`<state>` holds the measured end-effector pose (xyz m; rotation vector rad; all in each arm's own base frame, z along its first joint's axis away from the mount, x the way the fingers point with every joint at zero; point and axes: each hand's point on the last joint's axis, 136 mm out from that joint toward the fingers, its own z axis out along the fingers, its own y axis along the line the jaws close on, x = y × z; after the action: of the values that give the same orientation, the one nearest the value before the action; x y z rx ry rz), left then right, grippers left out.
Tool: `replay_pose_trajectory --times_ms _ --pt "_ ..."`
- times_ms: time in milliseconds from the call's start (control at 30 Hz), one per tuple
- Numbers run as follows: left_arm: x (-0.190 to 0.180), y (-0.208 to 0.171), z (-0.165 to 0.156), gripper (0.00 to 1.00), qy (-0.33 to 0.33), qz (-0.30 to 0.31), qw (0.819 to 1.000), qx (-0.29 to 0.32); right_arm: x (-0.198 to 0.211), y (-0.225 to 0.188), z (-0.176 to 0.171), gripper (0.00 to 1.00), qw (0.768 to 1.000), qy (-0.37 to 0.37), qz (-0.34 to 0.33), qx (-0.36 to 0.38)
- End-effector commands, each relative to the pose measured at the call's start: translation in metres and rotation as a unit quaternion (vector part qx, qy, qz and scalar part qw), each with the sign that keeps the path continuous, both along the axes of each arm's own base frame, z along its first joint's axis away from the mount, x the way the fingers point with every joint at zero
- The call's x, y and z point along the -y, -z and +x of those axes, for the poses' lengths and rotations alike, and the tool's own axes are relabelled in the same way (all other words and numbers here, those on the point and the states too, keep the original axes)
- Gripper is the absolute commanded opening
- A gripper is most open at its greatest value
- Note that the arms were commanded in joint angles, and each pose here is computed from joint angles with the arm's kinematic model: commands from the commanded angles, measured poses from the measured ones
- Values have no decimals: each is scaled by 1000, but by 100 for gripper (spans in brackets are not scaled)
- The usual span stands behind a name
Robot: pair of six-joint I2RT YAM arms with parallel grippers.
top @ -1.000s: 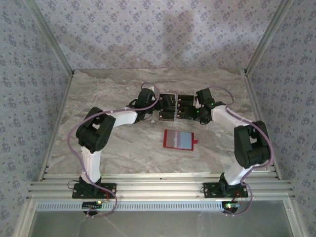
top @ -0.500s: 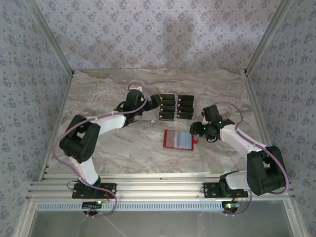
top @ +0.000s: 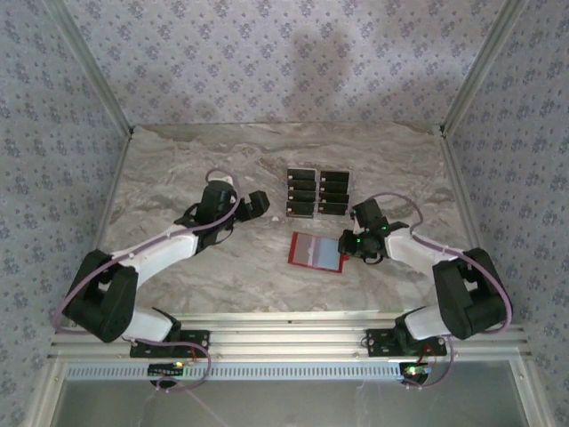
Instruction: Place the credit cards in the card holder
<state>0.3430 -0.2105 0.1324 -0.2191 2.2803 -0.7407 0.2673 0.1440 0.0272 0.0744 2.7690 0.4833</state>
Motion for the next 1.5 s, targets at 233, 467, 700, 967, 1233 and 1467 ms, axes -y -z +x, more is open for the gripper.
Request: replay_pose_trajectory --times_ms 233,467,700,967,1233,1467 --pt "-13 19 -52 100 23 21 999 -33 -53 2 4 18 998 -55 2 13" --pt "-12 36 -65 100 35 34 998 -50 -86 -1 11 14 996 -89 -5 20" --pt "2 51 -72 100 67 37 994 -73 -91 3 11 14 996 -93 -9 16" --pt "31 50 -82 100 112 24 991 -64 -89 6 11 22 996 -92 -13 15" --pt "38 46 -88 100 116 35 991 -55 -70 -7 9 49 996 -80 -29 29" --pt "18 39 -83 100 60 51 996 -46 -50 -55 24 57 995 -68 -3 68"
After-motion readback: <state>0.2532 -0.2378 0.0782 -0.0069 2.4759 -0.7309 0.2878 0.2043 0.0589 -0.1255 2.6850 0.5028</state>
